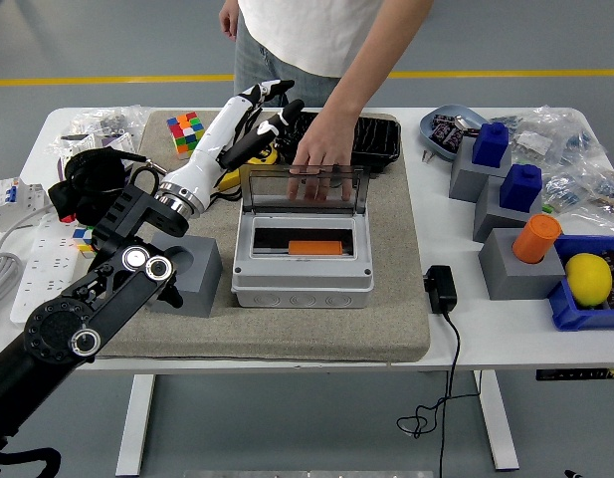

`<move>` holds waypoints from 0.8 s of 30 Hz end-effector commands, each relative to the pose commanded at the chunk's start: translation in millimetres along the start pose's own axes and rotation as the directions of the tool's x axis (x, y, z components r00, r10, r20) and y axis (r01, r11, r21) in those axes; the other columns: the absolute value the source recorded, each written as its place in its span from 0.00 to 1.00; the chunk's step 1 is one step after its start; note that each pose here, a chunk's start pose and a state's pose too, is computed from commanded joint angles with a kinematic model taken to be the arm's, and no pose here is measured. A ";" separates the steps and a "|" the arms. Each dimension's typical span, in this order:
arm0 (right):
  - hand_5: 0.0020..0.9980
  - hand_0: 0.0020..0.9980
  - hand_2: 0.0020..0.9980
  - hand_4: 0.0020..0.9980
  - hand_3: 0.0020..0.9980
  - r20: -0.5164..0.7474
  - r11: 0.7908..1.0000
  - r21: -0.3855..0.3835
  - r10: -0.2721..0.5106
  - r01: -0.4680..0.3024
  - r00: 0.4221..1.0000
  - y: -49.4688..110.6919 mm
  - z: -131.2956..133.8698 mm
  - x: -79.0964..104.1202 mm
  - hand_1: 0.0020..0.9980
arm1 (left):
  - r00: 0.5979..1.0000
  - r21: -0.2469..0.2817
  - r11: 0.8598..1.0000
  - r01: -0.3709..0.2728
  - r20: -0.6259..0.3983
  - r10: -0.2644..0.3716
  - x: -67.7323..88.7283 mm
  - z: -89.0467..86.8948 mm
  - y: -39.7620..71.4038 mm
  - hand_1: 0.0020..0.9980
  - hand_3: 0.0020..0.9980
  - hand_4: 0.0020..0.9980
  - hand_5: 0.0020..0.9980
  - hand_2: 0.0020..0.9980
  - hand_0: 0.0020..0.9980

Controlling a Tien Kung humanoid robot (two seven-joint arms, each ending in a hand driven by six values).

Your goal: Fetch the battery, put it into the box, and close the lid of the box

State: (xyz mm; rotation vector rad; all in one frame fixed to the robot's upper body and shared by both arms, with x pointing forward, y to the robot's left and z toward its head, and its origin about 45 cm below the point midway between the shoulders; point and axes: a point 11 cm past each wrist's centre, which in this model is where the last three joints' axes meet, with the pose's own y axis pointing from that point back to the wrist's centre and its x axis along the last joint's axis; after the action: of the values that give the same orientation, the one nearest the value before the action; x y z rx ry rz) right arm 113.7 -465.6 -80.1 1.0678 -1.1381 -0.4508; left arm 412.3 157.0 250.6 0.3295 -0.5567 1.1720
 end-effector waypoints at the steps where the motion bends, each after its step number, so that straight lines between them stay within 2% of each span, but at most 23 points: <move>1: 0.93 0.70 0.67 1.00 0.72 0.001 1.000 -0.001 0.000 0.000 1.000 0.0 0.3 0.0 0.65 | 0.998 0.005 1.000 0.011 0.056 -0.011 -1.2 -1.5 -0.2 1.00 0.95 1.00 1.00 1.00 1.00; 4: 0.93 0.70 0.67 1.00 0.72 0.000 1.000 -0.003 0.000 0.000 1.000 -0.1 1.0 -0.3 0.65 | 0.984 0.004 1.000 0.025 0.177 -0.025 -3.1 -3.0 0.0 1.00 0.95 1.00 1.00 1.00 1.00; 5: 0.93 0.70 0.67 1.00 0.72 0.000 1.000 -0.003 0.000 0.000 1.000 -0.1 1.1 -0.4 0.65 | 0.976 0.002 1.000 0.027 0.216 -0.027 -3.5 -3.3 0.1 1.00 0.90 1.00 1.00 1.00 1.00; 8: 0.93 0.70 0.67 1.00 0.72 0.001 1.000 -0.001 -0.001 0.001 1.000 0.0 0.1 -0.2 0.65 | 0.938 0.004 0.999 0.042 0.344 -0.041 -5.5 -5.2 0.5 1.00 0.90 1.00 1.00 1.00 1.00; 10: 0.93 0.70 0.67 1.00 0.72 0.002 1.000 0.002 0.000 0.000 1.000 0.0 -1.2 0.5 0.65 | 0.899 0.010 0.998 0.054 0.435 -0.053 -6.6 -6.2 0.8 1.00 0.90 1.00 1.00 1.00 1.00; 11: 0.93 0.70 0.67 1.00 0.72 0.002 1.000 0.003 0.000 0.000 1.000 0.0 -1.7 0.9 0.65 | 0.879 0.013 0.998 0.058 0.472 -0.057 -6.9 -6.6 0.9 1.00 0.79 1.00 1.00 1.00 1.00; 16: 0.93 0.70 0.67 1.00 0.72 0.003 1.000 0.004 0.002 -0.002 1.000 0.0 -2.2 1.9 0.65 | 0.750 0.019 0.997 0.075 0.657 -0.069 -9.1 -8.3 2.8 1.00 0.79 1.00 1.00 1.00 1.00; 17: 0.93 0.70 0.67 1.00 0.72 0.003 1.000 0.002 0.002 -0.002 1.000 0.0 -1.8 1.9 0.65 | 0.721 0.018 0.997 0.079 0.689 -0.070 -10.0 -8.8 3.5 1.00 0.73 1.00 1.00 0.99 1.00; 22: 0.93 0.70 0.67 1.00 0.72 0.001 1.000 0.000 0.003 -0.003 1.000 -0.1 -0.2 1.7 0.65 | 0.716 0.028 0.995 0.094 0.692 -0.087 -14.2 -11.4 6.3 1.00 0.73 1.00 1.00 0.99 1.00; 23: 0.93 0.70 0.67 1.00 0.72 0.001 1.000 -0.001 0.003 -0.003 1.000 -0.1 0.0 1.7 0.65 | 0.717 0.023 0.995 0.096 0.692 -0.085 -15.2 -10.8 7.1 1.00 0.69 1.00 1.00 0.97 1.00; 24: 0.93 0.70 0.67 1.00 0.72 0.001 1.000 0.000 0.003 -0.003 1.000 -0.1 0.0 1.7 0.65 | 0.717 0.021 0.995 0.098 0.692 -0.085 -15.7 -10.3 7.4 1.00 0.69 1.00 1.00 0.97 1.00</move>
State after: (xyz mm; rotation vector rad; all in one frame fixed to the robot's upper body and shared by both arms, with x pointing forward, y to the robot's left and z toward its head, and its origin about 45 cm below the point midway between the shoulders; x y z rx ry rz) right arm 114.4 -467.0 -79.4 1.0655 -1.1402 -0.4490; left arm 403.5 152.9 232.9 0.7926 -1.1977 0.9179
